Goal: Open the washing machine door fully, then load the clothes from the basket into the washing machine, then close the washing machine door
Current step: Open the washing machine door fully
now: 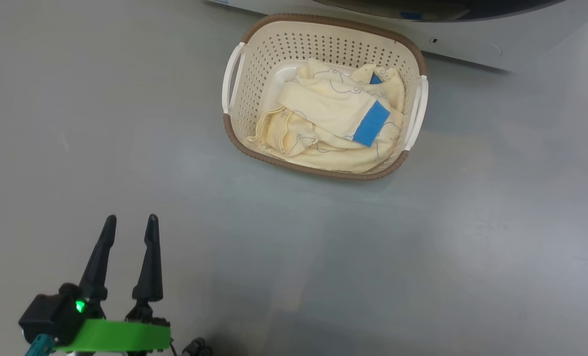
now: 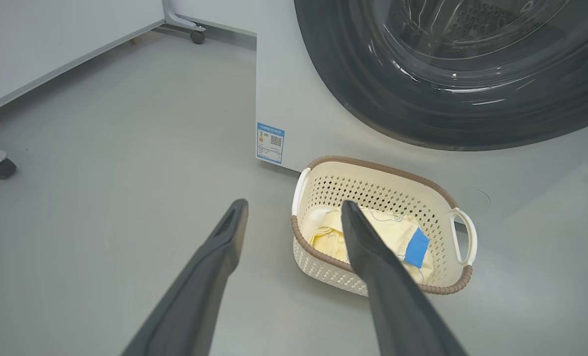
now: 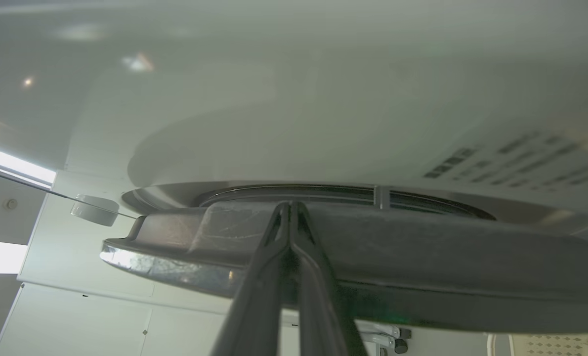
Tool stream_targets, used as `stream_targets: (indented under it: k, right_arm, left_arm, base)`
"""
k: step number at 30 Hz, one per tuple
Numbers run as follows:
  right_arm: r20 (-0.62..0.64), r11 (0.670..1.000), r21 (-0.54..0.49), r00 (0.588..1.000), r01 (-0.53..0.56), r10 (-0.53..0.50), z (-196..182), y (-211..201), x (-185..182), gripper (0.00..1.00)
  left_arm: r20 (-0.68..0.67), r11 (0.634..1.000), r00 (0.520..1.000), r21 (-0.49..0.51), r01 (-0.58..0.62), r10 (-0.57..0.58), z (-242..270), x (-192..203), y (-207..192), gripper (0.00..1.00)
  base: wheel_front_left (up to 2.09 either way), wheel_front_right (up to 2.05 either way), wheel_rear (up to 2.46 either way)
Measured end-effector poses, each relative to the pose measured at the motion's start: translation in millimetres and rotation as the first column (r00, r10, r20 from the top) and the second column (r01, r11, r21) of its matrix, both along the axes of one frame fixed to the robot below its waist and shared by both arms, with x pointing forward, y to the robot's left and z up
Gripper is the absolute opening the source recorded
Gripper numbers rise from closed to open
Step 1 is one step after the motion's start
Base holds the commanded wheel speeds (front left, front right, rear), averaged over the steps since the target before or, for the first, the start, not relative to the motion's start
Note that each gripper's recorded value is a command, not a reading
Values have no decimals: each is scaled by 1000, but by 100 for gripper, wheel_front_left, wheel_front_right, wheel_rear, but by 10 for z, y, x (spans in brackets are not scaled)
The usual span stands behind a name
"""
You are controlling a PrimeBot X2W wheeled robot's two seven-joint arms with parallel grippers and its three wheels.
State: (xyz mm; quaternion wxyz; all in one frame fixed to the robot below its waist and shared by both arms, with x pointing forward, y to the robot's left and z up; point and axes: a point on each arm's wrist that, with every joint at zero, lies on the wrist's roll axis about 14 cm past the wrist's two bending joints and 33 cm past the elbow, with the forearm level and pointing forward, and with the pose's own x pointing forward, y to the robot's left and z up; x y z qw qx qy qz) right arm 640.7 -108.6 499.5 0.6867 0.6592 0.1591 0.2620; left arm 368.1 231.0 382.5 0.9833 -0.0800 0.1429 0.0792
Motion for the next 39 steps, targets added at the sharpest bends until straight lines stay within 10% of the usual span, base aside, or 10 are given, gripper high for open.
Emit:
stream_targets:
  k: [39]
  right_arm:
    - [66, 994, -67, 993, -89, 93, 315, 256, -195, 0]
  left_arm:
    - [80, 999, 997, -51, 18, -14, 148, 219, -98, 100]
  base:
    - [0, 0, 0]
